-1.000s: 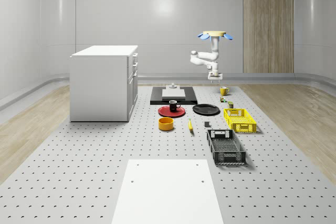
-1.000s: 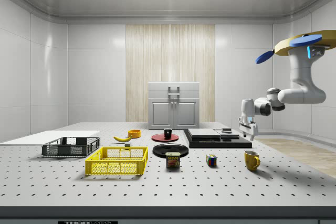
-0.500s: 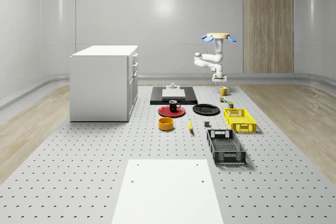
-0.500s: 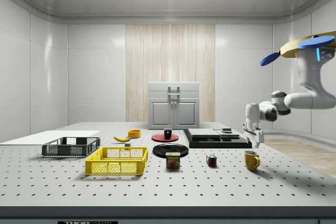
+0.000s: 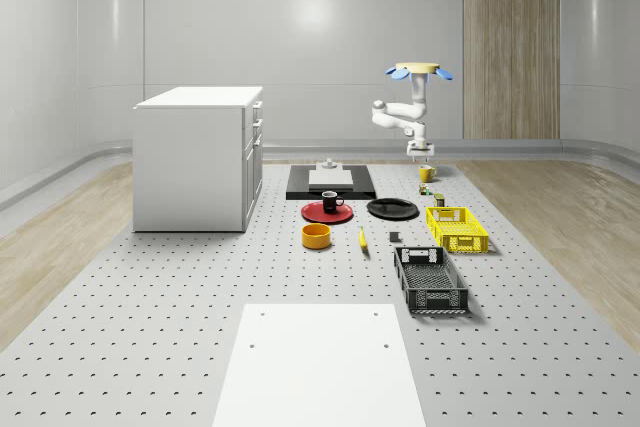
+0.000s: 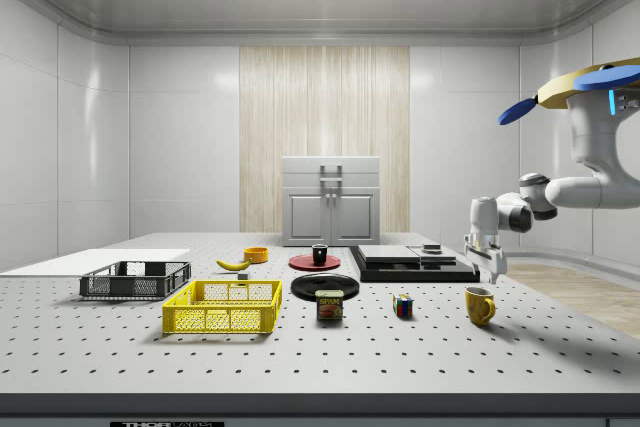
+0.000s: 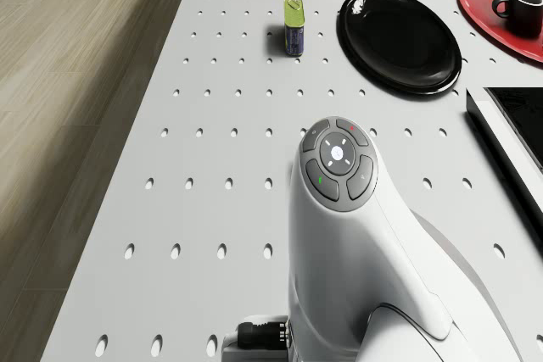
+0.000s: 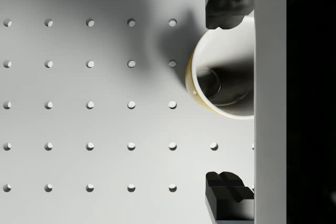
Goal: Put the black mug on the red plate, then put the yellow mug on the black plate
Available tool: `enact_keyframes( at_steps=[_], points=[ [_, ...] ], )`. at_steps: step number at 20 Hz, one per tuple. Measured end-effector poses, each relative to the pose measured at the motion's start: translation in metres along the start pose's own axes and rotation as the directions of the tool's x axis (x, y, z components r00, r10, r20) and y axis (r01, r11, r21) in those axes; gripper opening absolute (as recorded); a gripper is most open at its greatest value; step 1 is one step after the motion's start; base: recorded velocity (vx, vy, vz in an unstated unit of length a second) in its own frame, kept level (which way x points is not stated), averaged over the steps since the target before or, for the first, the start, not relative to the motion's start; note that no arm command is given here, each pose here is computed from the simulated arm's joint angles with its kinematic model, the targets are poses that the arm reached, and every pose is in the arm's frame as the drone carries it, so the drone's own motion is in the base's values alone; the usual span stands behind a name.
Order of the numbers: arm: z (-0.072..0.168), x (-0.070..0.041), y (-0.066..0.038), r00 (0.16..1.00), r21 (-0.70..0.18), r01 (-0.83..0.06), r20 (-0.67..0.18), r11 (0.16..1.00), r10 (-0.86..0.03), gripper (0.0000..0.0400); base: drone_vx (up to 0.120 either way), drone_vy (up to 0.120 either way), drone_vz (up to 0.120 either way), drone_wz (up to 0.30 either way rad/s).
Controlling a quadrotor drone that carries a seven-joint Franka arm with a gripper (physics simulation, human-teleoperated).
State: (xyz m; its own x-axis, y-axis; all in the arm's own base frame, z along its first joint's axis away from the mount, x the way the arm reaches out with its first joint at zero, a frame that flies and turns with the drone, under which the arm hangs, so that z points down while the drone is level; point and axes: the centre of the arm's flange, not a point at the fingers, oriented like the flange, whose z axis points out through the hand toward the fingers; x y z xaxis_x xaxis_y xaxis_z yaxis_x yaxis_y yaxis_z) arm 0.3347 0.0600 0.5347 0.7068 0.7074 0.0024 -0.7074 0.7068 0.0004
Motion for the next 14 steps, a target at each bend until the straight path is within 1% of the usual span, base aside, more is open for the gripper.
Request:
enact_keyframes(
  at_steps=[3, 5, 6, 10, 14],
  points=[
    [0.0, 0.0, 0.0, 1.0, 0.0, 0.0, 0.0, 1.0, 0.0, 0.04, 0.12, 0.0, 0.0, 0.0],
    [0.0, 0.0, 0.0, 1.0, 0.0, 0.0, 0.0, 1.0, 0.0, 0.04, 0.04, 0.0, 0.0, 0.0],
    [0.0, 0.0, 0.0, 1.0, 0.0, 0.0, 0.0, 1.0, 0.0, 0.04, 0.12, 0.0, 0.0, 0.0],
    [0.002, 0.0, 0.0, 1.0, 0.0, 0.0, 0.0, 1.0, 0.0, 0.04, 0.0, 0.0, 0.0, 0.0],
    [0.015, 0.0, 0.0, 1.0, 0.0, 0.0, 0.0, 1.0, 0.0, 0.04, 0.0, 0.0, 0.0, 0.0]
  ],
)
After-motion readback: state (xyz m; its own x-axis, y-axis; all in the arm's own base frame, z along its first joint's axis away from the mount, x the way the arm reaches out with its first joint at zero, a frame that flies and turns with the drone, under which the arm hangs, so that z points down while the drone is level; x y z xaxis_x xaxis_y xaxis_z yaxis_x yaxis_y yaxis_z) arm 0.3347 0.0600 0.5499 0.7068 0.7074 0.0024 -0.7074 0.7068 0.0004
